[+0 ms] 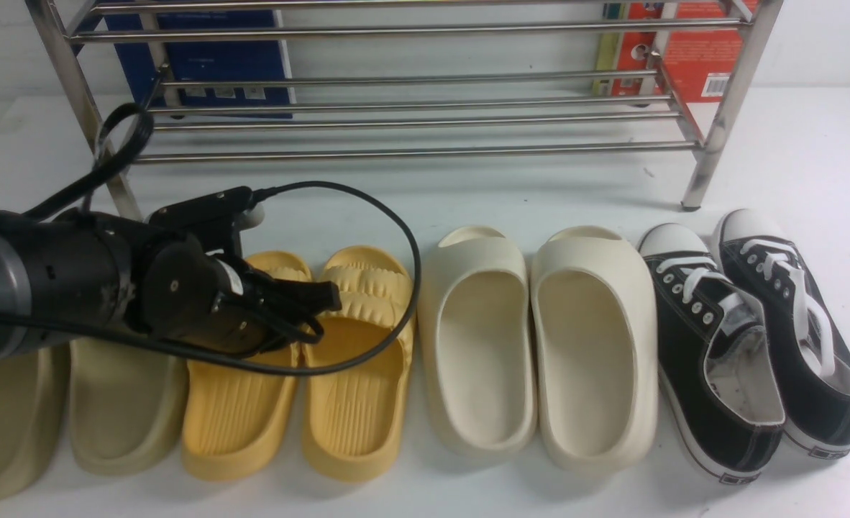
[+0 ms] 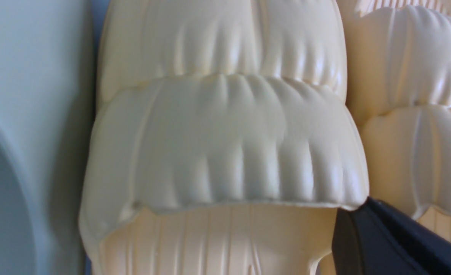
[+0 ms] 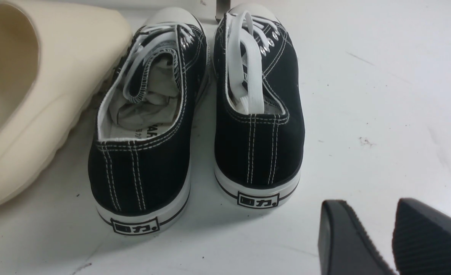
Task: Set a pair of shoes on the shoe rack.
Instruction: Use the left arm to grab the shoe closest to it
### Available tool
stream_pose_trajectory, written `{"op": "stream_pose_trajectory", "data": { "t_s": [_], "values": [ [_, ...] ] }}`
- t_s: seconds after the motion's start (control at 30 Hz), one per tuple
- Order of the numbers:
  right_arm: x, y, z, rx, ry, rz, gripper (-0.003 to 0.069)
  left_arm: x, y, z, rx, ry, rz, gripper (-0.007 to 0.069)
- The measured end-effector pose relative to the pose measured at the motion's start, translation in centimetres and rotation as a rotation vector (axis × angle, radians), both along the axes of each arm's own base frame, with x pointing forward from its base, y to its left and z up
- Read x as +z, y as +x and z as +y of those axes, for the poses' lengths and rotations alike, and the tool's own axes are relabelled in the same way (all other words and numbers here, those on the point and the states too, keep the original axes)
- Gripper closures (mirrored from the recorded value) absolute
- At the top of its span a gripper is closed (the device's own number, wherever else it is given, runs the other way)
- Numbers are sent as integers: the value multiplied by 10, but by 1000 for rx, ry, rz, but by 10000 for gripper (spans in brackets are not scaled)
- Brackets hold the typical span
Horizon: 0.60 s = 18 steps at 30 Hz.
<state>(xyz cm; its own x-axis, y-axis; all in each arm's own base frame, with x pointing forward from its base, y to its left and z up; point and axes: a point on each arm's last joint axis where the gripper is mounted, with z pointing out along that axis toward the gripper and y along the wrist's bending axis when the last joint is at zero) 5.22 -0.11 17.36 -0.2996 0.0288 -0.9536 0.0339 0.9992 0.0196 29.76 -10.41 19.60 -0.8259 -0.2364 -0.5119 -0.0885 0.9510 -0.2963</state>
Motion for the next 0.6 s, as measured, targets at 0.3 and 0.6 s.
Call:
{"op": "stream_pose_trajectory", "data": {
  "t_s": [0.3,0.6],
  "values": [
    [0,0,0,0,0,0,419,0,-2,0,4,0,18,638],
    [0,0,0,0,0,0,419,1,-5,1,5,6,45,638]
  ]
}}
